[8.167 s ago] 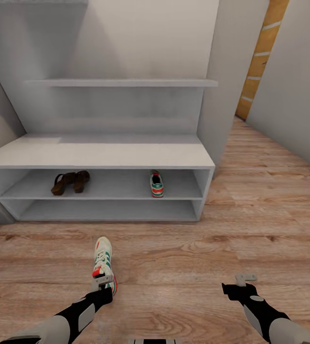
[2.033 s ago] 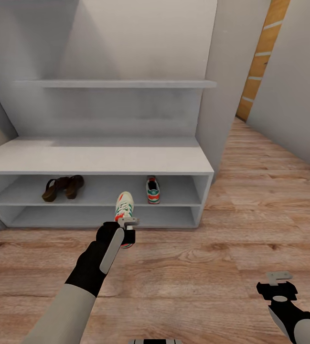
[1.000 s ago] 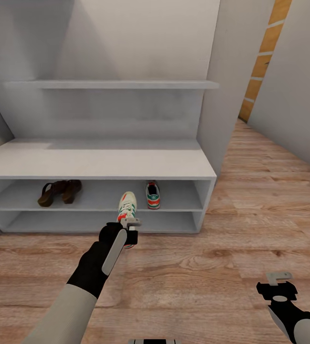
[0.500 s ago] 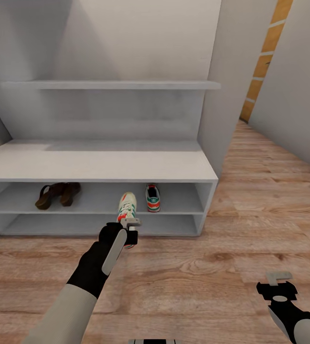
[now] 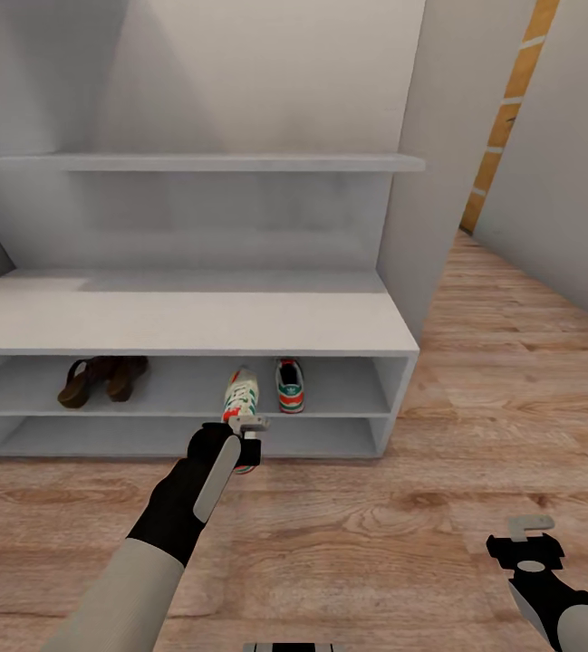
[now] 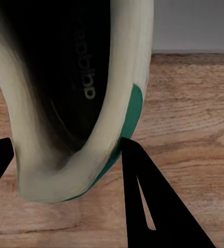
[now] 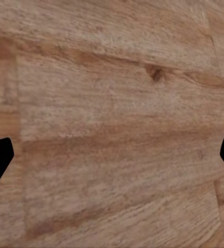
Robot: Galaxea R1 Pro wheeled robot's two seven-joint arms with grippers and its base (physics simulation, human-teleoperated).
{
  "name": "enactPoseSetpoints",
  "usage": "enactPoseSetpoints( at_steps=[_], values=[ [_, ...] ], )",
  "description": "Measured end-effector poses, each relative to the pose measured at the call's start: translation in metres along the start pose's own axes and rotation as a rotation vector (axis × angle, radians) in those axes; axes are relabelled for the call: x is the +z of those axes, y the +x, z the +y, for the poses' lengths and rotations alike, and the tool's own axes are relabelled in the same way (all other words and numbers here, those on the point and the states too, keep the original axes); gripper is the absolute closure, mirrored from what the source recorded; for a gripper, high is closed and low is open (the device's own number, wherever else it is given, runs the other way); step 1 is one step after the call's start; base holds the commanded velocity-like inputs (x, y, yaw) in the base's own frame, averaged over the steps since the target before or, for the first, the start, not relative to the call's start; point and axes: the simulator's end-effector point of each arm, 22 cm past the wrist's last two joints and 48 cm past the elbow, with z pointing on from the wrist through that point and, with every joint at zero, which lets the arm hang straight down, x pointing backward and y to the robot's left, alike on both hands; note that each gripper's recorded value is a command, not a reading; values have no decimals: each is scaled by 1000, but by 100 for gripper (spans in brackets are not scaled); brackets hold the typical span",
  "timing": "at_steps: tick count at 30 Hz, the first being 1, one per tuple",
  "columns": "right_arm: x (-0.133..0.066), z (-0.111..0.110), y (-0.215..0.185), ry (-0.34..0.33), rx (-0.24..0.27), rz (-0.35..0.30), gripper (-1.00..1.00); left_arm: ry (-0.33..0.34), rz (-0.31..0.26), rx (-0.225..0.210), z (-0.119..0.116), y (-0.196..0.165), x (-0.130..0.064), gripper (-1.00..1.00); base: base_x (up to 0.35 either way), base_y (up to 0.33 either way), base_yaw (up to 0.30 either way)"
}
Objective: Pick up the two gym shoes and the two sandals from the corridor floor and place them onto the hallstand (shoe rack) in the corridor, making sure they are on the rack and not on the floor. Arrange them so the two gym shoes are next to each other and the two sandals are next to each other.
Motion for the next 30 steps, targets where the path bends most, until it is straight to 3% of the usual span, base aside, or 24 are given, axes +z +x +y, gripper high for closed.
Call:
enactPoseSetpoints(
  at_steps=[10, 30],
  values=[
    [0, 0, -1, 0, 0, -1, -100, -2, 13, 2, 0, 5, 3, 100, 10, 0, 0],
    [0, 0, 0, 0, 0, -1, -100, -1, 14, 6, -1, 5, 3, 100, 118, 0, 0]
  ],
)
